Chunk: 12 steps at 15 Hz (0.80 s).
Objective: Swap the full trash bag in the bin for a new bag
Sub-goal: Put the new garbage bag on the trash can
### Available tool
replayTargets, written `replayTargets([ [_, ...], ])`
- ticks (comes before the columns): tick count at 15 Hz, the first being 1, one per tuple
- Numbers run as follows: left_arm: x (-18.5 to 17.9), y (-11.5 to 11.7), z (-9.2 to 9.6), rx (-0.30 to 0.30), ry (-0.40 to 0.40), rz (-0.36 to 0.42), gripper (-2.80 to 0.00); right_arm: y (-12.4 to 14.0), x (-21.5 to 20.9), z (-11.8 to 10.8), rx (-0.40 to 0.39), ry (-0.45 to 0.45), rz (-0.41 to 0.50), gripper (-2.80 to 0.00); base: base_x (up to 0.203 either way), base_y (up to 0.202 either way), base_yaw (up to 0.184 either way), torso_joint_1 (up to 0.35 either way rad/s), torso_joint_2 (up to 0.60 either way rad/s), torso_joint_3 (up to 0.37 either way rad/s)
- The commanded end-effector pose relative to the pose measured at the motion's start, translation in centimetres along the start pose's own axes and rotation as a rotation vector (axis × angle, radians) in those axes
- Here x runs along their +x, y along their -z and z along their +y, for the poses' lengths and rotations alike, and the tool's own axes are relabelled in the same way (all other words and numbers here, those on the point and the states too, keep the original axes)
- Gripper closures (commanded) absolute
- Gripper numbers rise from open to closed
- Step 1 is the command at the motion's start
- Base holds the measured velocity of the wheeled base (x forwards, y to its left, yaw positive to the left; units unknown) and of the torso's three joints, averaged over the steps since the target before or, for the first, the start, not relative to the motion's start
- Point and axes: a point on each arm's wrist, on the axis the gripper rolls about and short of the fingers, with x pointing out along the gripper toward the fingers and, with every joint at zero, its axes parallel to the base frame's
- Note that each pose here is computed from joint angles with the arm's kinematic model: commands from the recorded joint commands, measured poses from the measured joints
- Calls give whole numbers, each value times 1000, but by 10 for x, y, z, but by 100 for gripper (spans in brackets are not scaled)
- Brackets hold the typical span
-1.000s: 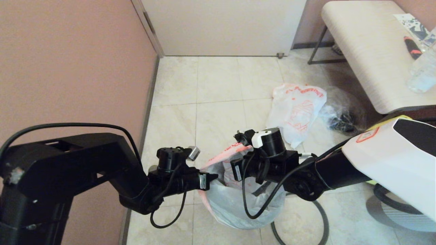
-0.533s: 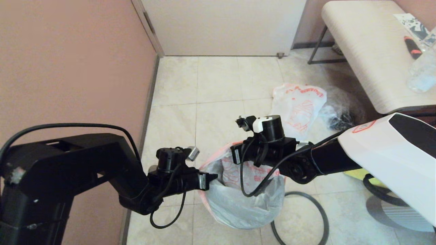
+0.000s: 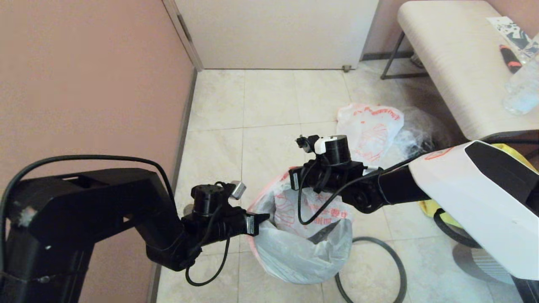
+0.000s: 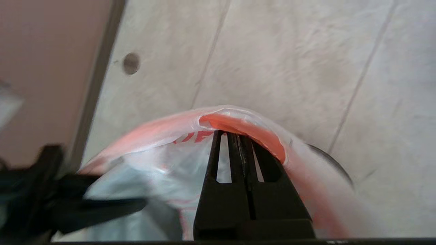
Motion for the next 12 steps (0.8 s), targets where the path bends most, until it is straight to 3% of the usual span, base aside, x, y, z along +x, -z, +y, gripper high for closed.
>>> replayTargets([
  [1,2,7,2,9,6,-22,0,0,11,-13,9,25,1,0,0,0,0,0,0,0],
  [5,1,7,5,3,2,-32,0,3,14,-39,23,76,26,0,0,0,0,0,0,0],
  [8,5,9,8,27,8,-96,0,-1,8,-56,35,111,53,0,0,0,0,0,0,0],
  [10,5,9,10,30,6,-104,0,2,5,-66,44,133,90,0,0,0,0,0,0,0],
  [12,4,9,10,29,5,-105,0,2,-5,-73,65,144,180,0,0,0,0,0,0,0],
])
